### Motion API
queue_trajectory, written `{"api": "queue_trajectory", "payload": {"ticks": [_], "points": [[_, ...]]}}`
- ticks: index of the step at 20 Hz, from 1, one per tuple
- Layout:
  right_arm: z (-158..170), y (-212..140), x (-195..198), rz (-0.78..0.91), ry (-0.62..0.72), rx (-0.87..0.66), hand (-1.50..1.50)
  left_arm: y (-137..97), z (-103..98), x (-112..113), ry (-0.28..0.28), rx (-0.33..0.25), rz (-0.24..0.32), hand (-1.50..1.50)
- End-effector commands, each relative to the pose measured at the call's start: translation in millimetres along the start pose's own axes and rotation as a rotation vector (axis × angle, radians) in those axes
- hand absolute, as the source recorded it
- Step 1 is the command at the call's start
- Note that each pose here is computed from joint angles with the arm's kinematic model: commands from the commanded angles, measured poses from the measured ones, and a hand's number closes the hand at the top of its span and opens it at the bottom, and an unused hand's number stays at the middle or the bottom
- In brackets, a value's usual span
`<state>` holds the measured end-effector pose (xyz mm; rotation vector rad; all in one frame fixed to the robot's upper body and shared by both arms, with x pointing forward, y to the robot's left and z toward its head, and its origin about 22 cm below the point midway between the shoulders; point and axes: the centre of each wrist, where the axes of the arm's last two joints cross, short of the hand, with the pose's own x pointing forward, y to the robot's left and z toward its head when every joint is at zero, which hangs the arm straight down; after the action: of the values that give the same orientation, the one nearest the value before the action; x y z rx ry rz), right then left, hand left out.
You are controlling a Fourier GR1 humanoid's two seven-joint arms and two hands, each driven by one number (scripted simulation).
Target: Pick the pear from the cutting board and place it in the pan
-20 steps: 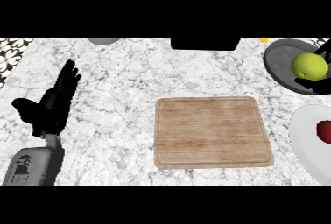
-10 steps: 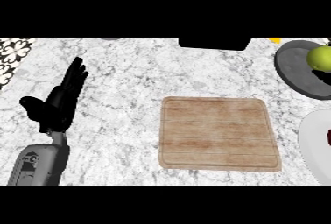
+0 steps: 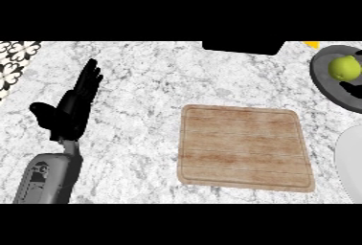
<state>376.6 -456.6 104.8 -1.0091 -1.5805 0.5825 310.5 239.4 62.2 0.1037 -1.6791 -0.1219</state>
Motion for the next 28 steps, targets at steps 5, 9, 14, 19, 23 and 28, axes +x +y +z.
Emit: {"api": "queue_trajectory", "payload": {"ticks": [5, 9, 14, 19, 23, 28], "points": [[13.0, 18.9, -16.3, -0.186, 0.115, 0.296, -1.5, -2.7, -1.6, 1.9, -0.011, -0.018, -0.008, 0.0], [11.5, 15.7, -16.0, -0.213, 0.054, 0.251, -1.5, -3.0, -4.5, 4.7, -0.021, -0.012, -0.01, 0.0], [15.9, -1.4, -26.3, -0.387, -0.012, 0.119, -1.5, 4.3, -2.3, 3.0, 0.001, 0.008, -0.004, 0.0], [34.1, -18.8, -48.7, -0.591, -0.014, 0.061, -1.5, 17.5, -3.4, 0.8, 0.022, 0.043, -0.005, 0.0], [54.0, -45.9, -70.0, -0.71, -0.037, 0.154, -1.5, 15.2, 3.0, -1.4, 0.03, 0.05, -0.016, 0.0], [74.7, -76.8, -87.9, -0.798, -0.097, 0.187, -1.5, 15.8, 5.5, -11.3, 0.06, 0.073, -0.004, 0.0]]}}
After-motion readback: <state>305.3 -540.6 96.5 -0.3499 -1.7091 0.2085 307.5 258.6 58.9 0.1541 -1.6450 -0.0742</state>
